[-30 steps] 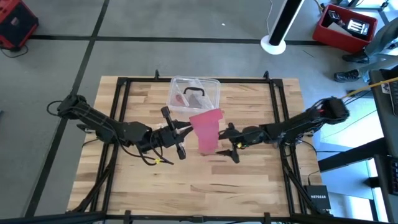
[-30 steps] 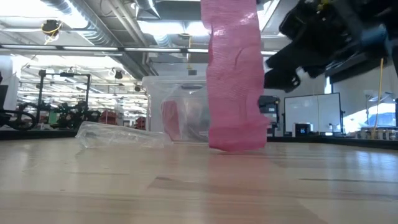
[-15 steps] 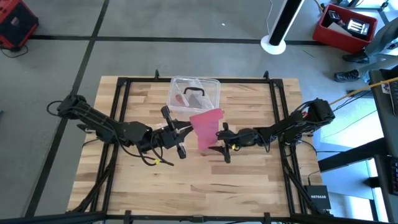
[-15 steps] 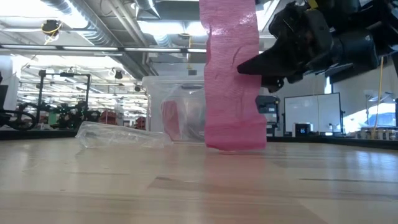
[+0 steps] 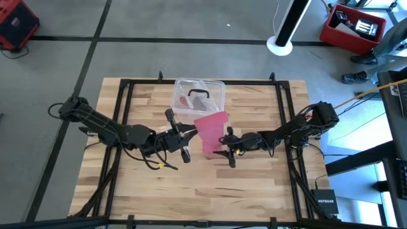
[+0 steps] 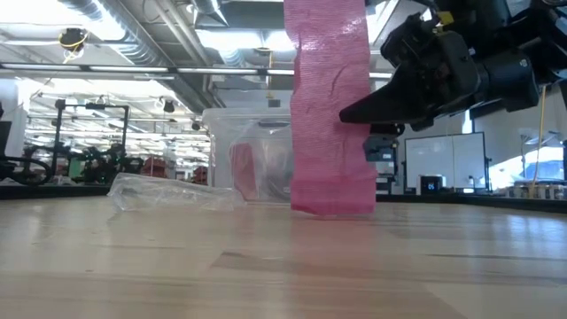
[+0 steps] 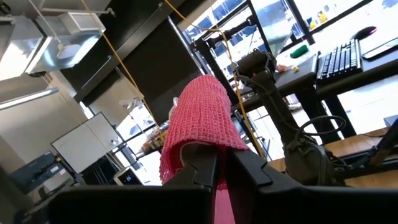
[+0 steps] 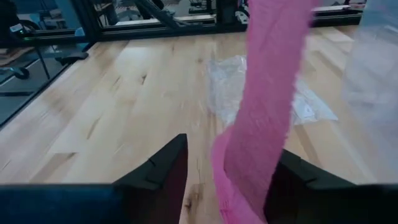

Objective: Roll bandage
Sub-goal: Roll the pink bandage

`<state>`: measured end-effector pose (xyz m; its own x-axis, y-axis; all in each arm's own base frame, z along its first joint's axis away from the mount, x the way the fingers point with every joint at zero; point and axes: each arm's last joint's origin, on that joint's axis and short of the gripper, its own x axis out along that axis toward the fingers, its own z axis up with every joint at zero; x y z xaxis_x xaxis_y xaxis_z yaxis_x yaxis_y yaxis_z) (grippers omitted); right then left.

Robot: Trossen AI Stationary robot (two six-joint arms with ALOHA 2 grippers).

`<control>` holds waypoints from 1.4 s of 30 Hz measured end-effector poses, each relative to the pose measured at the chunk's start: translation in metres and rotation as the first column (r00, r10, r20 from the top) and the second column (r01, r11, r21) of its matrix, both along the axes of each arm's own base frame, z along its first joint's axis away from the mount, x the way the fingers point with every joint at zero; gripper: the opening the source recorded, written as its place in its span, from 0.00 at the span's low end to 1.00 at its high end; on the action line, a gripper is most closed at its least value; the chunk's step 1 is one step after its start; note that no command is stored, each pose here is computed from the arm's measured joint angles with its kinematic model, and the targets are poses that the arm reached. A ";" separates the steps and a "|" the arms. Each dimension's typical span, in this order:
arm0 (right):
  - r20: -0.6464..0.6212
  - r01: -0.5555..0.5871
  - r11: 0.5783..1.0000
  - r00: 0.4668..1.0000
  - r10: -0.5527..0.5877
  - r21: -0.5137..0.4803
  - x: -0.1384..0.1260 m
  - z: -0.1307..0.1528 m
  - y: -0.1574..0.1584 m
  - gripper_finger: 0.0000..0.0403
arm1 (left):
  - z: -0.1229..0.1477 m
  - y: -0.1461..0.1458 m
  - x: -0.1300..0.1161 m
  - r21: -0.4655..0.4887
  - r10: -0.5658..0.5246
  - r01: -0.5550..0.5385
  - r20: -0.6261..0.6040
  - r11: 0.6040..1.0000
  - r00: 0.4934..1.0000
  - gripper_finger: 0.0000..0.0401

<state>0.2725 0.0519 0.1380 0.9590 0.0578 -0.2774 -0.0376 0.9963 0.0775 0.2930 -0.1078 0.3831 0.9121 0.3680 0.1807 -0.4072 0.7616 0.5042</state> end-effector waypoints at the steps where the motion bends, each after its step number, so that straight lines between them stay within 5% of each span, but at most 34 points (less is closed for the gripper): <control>1: 0.003 -0.003 1.000 1.000 0.003 -0.008 0.000 0.000 0.000 0.41 | 0.000 0.000 0.000 0.001 -0.001 0.001 0.000 1.000 1.000 0.03; 10: 0.094 -0.042 0.999 0.995 0.043 -0.011 0.010 0.013 0.003 0.41 | 0.000 0.000 0.000 -0.039 -0.010 0.010 0.015 0.999 1.000 0.03; 20: 0.104 -0.035 0.998 0.994 0.040 -0.048 0.024 -0.005 0.006 0.41 | -0.001 -0.001 0.001 -0.041 -0.075 0.076 0.020 0.996 0.997 0.03; 24: 0.113 0.006 0.998 0.994 0.000 -0.055 0.028 -0.003 0.003 0.31 | -0.001 -0.001 0.001 -0.043 -0.075 0.076 0.017 0.996 0.997 0.03; 30: 0.113 -0.028 0.997 0.993 0.037 -0.077 0.028 -0.001 0.005 0.03 | 0.003 0.000 -0.001 -0.016 -0.069 0.070 0.029 0.997 0.997 0.03; 42: 0.121 -0.010 0.992 0.992 0.026 -0.126 0.027 0.001 0.007 0.01 | 0.007 -0.001 -0.006 -0.052 -0.090 0.093 0.055 0.994 0.994 0.03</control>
